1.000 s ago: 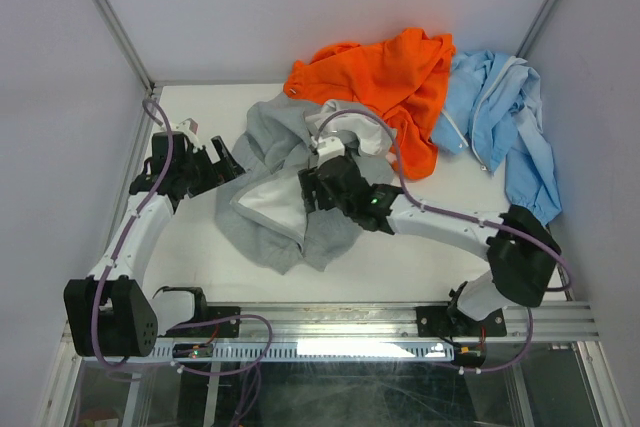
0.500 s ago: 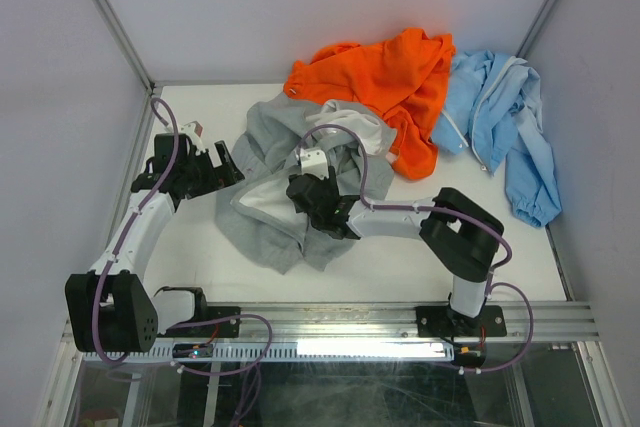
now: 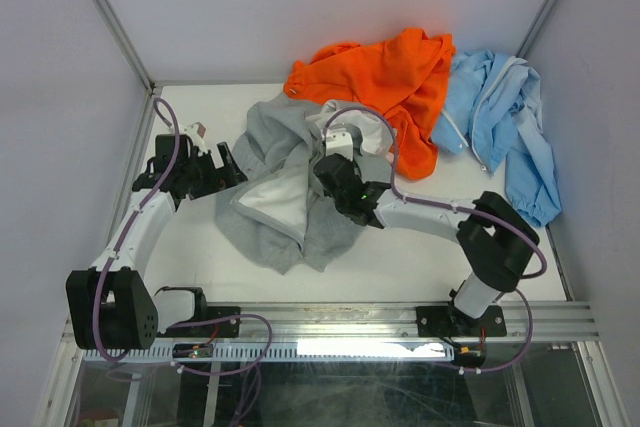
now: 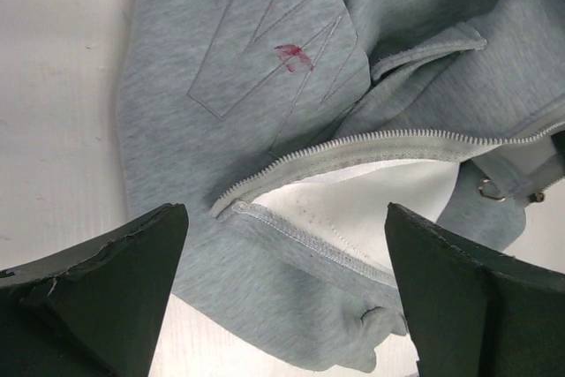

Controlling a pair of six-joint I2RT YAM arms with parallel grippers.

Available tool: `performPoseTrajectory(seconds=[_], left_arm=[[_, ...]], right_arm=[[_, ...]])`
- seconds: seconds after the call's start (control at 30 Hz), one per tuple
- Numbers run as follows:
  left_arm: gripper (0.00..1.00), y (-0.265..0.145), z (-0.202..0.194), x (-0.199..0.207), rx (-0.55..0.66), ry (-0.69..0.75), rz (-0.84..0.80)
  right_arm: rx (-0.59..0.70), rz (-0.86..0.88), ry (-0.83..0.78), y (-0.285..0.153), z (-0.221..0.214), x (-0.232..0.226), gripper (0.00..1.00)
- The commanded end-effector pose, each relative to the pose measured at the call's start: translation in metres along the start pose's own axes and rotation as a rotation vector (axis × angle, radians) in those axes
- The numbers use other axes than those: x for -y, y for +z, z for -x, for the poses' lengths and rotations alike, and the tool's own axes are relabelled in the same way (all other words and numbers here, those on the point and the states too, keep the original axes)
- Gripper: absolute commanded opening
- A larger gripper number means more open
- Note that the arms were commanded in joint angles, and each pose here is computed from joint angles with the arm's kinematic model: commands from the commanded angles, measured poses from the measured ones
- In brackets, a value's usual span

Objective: Zip up the jacket

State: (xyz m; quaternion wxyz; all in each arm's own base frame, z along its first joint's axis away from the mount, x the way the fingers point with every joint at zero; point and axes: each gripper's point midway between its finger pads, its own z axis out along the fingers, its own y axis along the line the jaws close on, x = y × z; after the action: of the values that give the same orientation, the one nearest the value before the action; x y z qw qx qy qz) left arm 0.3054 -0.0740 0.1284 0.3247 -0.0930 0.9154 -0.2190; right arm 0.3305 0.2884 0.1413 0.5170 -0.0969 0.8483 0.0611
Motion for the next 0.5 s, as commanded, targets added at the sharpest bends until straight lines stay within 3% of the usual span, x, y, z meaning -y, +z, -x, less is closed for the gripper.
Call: performPoseTrajectory(seconds=[0.0, 0.17, 0.47], left_arm=[[0.98, 0.007, -0.007, 0.011, -0.034, -0.025, -0.087], [0.98, 0.017, -0.016, 0.006, -0.089, -0.063, -0.075], [0.94, 0.033, -0.038, 0.003, -0.102, -0.28, -0.075]], right_arm=[[0.043, -0.011, 0.018, -0.028, 0.042, 0.045, 0.0], [0.018, -0.044, 0.038, -0.041, 0.051, 0.091, 0.0], [0.026, 0.047, 0.074, -0.044, 0.044, 0.082, 0.0]])
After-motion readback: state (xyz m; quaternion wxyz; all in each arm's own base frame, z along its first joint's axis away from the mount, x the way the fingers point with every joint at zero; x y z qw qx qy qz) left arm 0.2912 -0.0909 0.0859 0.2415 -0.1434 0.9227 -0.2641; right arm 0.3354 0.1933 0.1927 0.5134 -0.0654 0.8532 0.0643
